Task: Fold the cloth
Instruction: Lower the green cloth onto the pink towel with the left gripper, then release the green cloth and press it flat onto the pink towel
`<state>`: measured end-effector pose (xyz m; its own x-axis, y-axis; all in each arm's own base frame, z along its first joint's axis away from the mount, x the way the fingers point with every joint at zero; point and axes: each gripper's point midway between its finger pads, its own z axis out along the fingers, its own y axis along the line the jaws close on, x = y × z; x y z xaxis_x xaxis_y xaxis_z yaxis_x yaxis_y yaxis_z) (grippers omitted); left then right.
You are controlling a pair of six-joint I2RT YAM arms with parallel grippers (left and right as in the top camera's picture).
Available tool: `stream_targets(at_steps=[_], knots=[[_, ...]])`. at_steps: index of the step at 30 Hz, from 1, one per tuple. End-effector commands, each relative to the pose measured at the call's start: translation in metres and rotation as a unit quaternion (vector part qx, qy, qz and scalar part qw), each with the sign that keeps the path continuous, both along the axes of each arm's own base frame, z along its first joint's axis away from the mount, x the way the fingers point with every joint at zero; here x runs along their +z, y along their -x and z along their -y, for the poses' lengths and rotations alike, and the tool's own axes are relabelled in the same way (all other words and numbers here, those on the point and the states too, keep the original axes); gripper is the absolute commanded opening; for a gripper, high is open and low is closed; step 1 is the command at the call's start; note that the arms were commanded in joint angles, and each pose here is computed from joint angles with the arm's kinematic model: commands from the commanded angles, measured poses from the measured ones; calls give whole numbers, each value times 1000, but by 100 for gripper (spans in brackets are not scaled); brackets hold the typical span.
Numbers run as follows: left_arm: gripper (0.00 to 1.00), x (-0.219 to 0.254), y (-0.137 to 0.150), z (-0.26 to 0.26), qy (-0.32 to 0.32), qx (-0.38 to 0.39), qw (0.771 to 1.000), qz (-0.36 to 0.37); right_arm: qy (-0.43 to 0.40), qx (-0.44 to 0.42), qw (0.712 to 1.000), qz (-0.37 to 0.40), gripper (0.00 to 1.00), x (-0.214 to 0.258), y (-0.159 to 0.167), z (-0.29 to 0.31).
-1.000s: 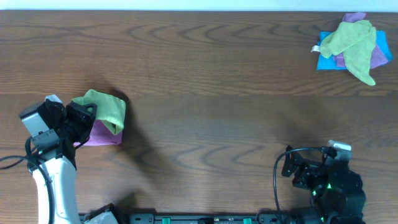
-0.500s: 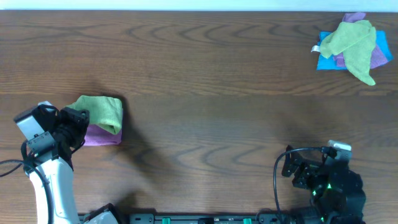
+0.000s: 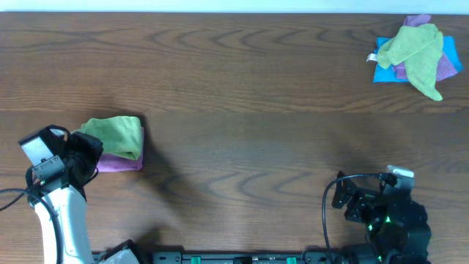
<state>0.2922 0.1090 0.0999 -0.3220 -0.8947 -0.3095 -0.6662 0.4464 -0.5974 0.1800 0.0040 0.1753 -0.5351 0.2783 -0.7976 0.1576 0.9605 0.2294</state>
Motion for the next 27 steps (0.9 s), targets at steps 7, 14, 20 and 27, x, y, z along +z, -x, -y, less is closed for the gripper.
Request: stream_targets(at_steps=[7, 14, 20, 27], knots=[[8, -10, 13, -17, -44, 22, 998, -43, -4, -12, 1000, -1, 99, -1, 0, 3], [39, -12, 15, -16, -42, 22, 998, -47, -4, -12, 1000, -1, 99, -1, 0, 3], [72, -11, 15, -16, -42, 22, 998, -46, -4, -12, 1000, -1, 99, -1, 0, 3], [97, -8, 17, -14, -42, 22, 998, -45, -4, -12, 1000, -1, 99, -1, 0, 3]])
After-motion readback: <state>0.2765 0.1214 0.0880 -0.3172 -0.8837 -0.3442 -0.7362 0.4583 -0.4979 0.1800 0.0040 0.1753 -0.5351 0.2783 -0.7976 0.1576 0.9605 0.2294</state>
